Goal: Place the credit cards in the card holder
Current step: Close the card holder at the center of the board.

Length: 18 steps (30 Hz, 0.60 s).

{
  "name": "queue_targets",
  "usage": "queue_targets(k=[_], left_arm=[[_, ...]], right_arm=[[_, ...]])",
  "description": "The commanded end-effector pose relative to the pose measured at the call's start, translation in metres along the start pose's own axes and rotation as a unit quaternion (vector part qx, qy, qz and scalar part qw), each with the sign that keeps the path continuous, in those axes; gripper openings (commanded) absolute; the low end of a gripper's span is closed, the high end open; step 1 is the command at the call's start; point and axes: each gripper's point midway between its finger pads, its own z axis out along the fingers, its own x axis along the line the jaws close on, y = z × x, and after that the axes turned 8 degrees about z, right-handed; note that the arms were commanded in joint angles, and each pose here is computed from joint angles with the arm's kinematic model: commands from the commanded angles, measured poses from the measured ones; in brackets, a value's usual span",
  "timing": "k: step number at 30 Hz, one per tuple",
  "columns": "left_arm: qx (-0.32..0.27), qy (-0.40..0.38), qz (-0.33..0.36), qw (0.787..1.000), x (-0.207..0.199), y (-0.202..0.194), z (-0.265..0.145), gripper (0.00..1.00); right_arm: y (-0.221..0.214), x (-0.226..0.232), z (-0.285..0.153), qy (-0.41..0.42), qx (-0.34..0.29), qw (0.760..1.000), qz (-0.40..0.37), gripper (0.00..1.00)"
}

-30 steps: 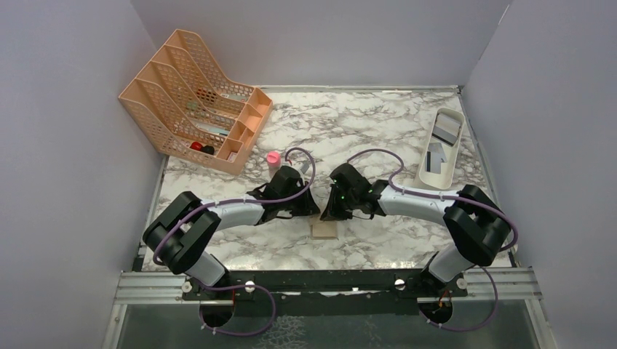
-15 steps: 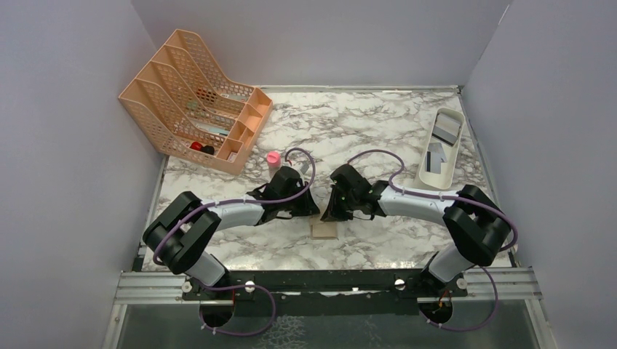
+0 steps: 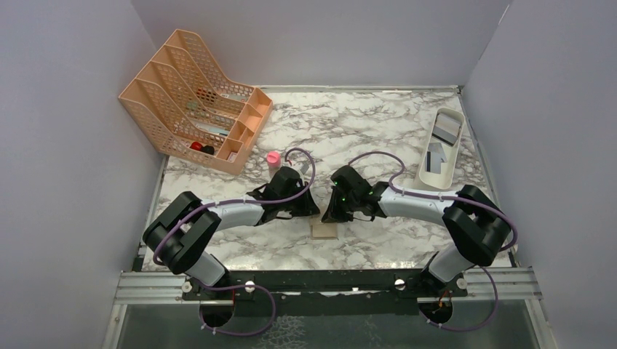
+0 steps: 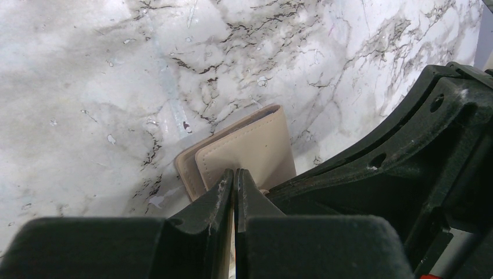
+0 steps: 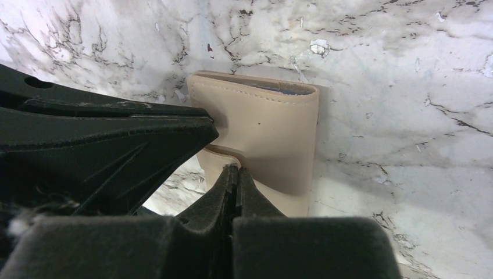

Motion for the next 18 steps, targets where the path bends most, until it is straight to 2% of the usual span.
queue_targets(k=[1,18], left_arm=[[0.002,-0.005,0.011,1.0,-0.001,-0.004,0.0,0.08],[-0.004,-0.014,0.014,1.0,-0.007,-0.003,-0.006,0.08]], right_arm=[[-0.006,-0.014,0.004,-0.025,0.004,1.0,0.003,0.01],[-0.006,-0.048,0.012,-0.13,0.01,0.991,0.011,0.01]])
